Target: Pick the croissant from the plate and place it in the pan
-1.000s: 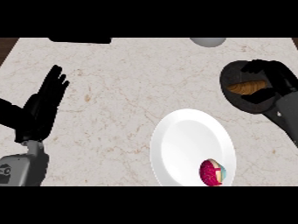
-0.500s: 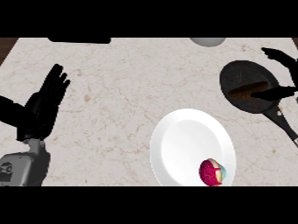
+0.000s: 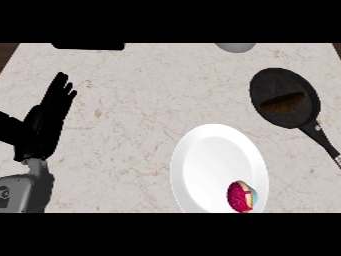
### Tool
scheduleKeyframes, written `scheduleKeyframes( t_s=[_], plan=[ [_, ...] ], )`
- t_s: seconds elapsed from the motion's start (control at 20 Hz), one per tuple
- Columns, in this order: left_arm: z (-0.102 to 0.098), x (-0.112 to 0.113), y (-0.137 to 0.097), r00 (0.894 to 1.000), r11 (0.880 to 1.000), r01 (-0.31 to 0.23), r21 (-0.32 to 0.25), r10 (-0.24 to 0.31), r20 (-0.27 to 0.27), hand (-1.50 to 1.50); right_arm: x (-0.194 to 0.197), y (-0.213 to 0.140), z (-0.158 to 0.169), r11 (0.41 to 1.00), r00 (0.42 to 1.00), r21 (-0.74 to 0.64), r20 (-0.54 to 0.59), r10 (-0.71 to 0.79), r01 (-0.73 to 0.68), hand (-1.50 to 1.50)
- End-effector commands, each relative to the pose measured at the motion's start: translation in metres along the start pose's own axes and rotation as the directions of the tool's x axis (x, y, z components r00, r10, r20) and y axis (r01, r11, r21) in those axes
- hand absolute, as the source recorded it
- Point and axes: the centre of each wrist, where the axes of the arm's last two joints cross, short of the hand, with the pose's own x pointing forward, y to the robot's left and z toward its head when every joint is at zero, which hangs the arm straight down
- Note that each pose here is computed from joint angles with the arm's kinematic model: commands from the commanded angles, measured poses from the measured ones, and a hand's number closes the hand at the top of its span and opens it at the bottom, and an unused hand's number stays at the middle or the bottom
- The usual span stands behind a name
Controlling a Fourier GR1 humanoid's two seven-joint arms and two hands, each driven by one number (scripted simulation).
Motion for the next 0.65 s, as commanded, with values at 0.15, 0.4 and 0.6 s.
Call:
scheduleKeyframes(
  t_s=[0.15,0.4,0.6],
  plan=[
    [0.005,-0.006,0.002,1.000,1.000,-0.004,-0.004,0.004,-0.016,0.00,0.000,-0.055,0.046,0.985,0.987,0.084,0.052,-0.153,0.148,-1.50],
    [0.002,0.000,0.016,1.000,1.000,-0.006,0.009,0.006,-0.016,0.00,-0.001,-0.060,0.053,0.990,0.991,0.075,0.055,-0.121,0.117,-1.50],
    [0.010,-0.004,0.000,1.000,1.000,-0.018,-0.007,0.018,-0.008,0.00,-0.013,-0.058,0.069,0.993,0.994,0.069,0.044,-0.096,0.093,-1.50]
  ],
)
